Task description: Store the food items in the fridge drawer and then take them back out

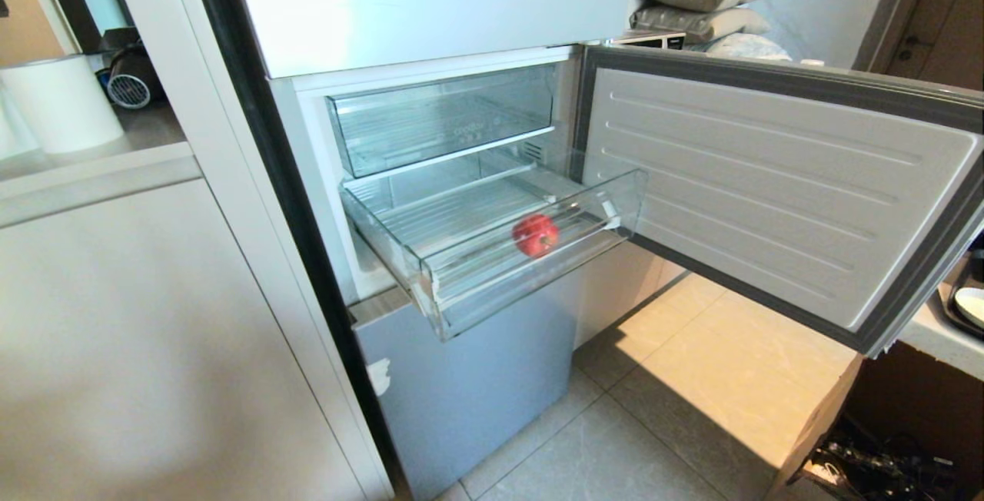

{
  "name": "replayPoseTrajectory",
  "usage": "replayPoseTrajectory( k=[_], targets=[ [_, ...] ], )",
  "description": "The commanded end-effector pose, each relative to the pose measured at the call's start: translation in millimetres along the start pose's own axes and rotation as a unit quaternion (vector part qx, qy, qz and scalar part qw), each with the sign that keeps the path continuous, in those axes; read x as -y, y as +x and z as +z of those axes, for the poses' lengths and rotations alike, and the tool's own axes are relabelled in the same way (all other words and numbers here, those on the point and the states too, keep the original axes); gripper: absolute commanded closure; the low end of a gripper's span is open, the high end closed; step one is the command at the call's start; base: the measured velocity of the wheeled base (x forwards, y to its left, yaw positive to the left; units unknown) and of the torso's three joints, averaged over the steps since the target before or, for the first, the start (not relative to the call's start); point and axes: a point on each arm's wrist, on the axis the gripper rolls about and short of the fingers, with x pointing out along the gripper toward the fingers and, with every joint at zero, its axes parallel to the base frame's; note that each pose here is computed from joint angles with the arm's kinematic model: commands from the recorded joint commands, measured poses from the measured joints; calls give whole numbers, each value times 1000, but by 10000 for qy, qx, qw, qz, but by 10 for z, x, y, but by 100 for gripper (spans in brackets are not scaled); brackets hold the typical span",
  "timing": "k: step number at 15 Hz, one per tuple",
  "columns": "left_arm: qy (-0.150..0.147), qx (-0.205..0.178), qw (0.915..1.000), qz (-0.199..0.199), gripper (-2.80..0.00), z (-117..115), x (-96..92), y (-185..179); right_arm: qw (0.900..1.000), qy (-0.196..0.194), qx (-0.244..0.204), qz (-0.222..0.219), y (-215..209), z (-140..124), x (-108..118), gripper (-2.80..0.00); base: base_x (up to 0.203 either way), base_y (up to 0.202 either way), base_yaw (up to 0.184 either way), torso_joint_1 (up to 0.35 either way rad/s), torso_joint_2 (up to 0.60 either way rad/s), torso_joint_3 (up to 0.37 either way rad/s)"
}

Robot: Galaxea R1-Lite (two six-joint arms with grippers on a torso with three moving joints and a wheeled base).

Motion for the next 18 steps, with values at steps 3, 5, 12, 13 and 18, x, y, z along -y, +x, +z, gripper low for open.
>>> replayPoseTrajectory(
  k=[3,5,12,13,18],
  targets=[
    [-4,-10,10000,1,0,-4,0,2,10000,73,38,-20,-8,-8,1,0,0,0,0,0,0,0],
    [0,-4,10000,1,0,-4,0,1,10000,73,38,-20,-8,-8,1,0,0,0,0,0,0,0],
    [-4,-12,10000,1,0,-4,0,2,9995,312,54,-80,-8,-5,4,0,0,-4,165,4,2,1],
    [-4,-12,10000,1,0,-4,0,2,9994,327,54,-72,-8,-5,3,0,4,-10,152,2,-2,2],
    [-2,-12,10000,1,0,-4,0,2,9994,327,54,-79,-8,-5,4,0,1,-2,34,1,-1,1]
  ],
)
